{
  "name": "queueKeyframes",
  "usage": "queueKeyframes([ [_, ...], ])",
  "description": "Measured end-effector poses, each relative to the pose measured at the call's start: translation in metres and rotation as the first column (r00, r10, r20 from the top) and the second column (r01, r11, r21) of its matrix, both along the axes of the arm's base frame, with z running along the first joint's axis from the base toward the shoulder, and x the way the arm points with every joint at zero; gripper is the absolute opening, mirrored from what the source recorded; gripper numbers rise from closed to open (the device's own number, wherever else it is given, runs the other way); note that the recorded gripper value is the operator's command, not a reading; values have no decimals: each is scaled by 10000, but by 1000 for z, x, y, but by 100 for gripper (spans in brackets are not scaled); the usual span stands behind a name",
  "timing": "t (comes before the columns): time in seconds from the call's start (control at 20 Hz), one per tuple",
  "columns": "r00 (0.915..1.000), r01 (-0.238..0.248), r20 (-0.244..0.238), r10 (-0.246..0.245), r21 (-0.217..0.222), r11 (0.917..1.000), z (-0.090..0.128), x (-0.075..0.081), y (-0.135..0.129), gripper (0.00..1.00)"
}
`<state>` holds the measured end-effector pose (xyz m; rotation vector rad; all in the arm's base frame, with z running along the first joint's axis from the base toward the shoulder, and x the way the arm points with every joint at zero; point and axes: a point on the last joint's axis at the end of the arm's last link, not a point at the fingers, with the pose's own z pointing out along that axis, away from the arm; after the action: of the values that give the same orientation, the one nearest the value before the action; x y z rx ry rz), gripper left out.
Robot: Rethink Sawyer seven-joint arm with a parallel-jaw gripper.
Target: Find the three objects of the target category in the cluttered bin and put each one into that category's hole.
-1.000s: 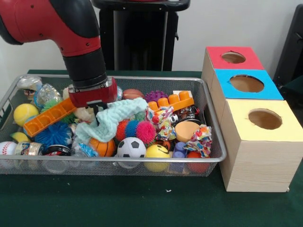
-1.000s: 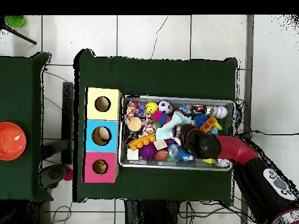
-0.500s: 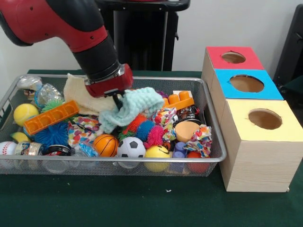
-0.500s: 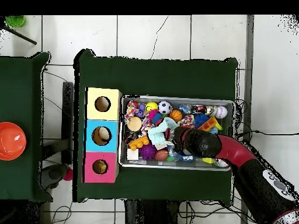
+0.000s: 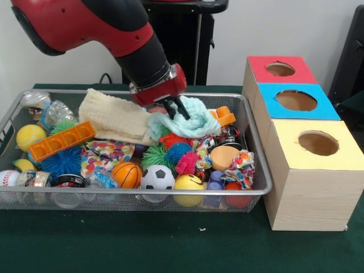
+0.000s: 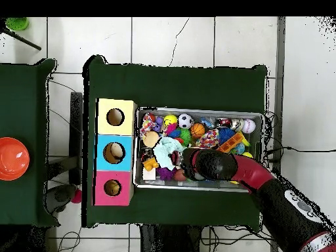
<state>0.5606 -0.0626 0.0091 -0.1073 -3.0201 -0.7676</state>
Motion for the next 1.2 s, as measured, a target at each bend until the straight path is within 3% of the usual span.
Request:
queueKeyframes([
  [0.9,9966,-731,-335,750,544,9958,8,-23,47,0],
  [0.95,9957,-820,-387,846,629,9946,10,-28,52,100],
  [1.2,9947,-907,-427,937,669,9936,11,-31,56,100],
])
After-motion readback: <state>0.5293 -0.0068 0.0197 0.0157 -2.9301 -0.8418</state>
